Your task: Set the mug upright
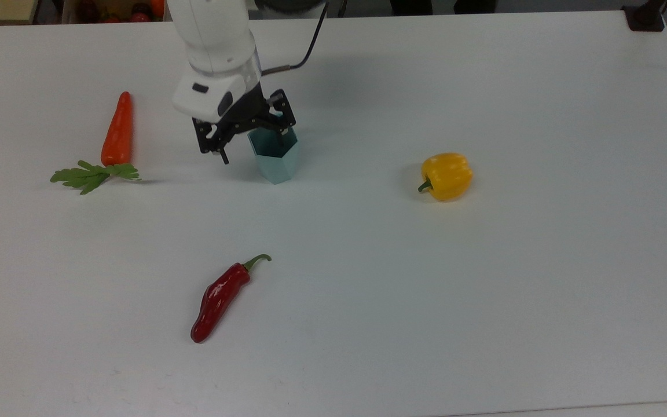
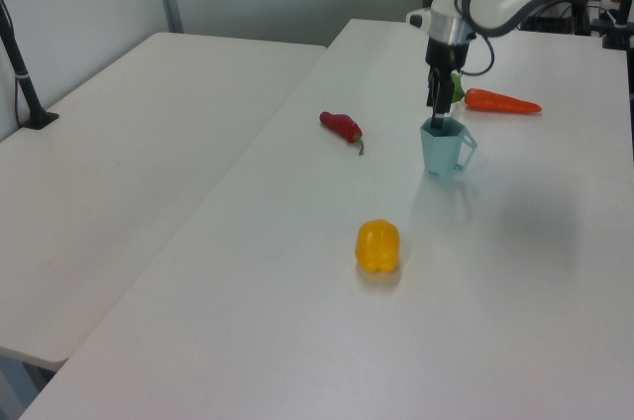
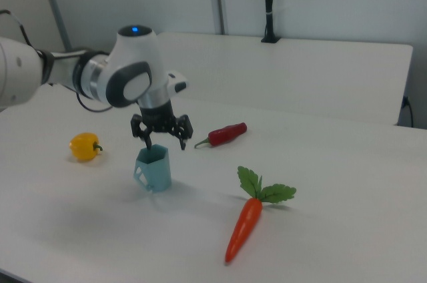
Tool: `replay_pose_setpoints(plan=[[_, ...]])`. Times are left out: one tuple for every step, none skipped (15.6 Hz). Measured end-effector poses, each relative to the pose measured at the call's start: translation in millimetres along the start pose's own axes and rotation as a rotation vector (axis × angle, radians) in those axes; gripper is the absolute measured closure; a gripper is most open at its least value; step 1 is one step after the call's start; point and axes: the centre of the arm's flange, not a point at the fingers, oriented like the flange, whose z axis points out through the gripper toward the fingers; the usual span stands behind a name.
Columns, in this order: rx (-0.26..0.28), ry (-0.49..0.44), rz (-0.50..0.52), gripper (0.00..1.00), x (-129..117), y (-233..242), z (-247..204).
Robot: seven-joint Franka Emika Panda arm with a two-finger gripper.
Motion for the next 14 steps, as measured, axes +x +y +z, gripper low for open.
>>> replay_pose_setpoints(plan=[[-0.002,0.009,0.031,0.0,2.5,-1.9,-20.5],[-0.003,0.017,0.068,0.0,4.5,-5.2,-43.8],[-0.003,0.023,0.102,0.0,5.3,-8.8,-65.7],[-0.002,0.026,0.139,0.0,5.1,-12.6,-89.1],[0.002,0.021,0.173,0.0,3.8,-16.3,-112.3],[0.009,0.004,0.206,0.0,1.4,-20.4,-135.7],[0.018,-0.021,0.238,0.0,-1.4,-25.3,-156.5],[0.027,-0.053,0.282,0.0,-4.8,-31.2,-175.5],[0.033,-0.088,0.336,0.0,-8.7,-37.7,-193.4],[0.036,-0.116,0.391,0.0,-12.8,-43.1,-209.0],[0.037,-0.136,0.437,0.0,-17.0,-47.8,-222.5],[0.036,-0.155,0.472,0.0,-21.8,-52.9,-234.3],[0.036,-0.173,0.491,0.0,-26.9,-58.2,-243.1],[0.036,-0.185,0.497,0.0,-31.3,-62.9,-249.5]])
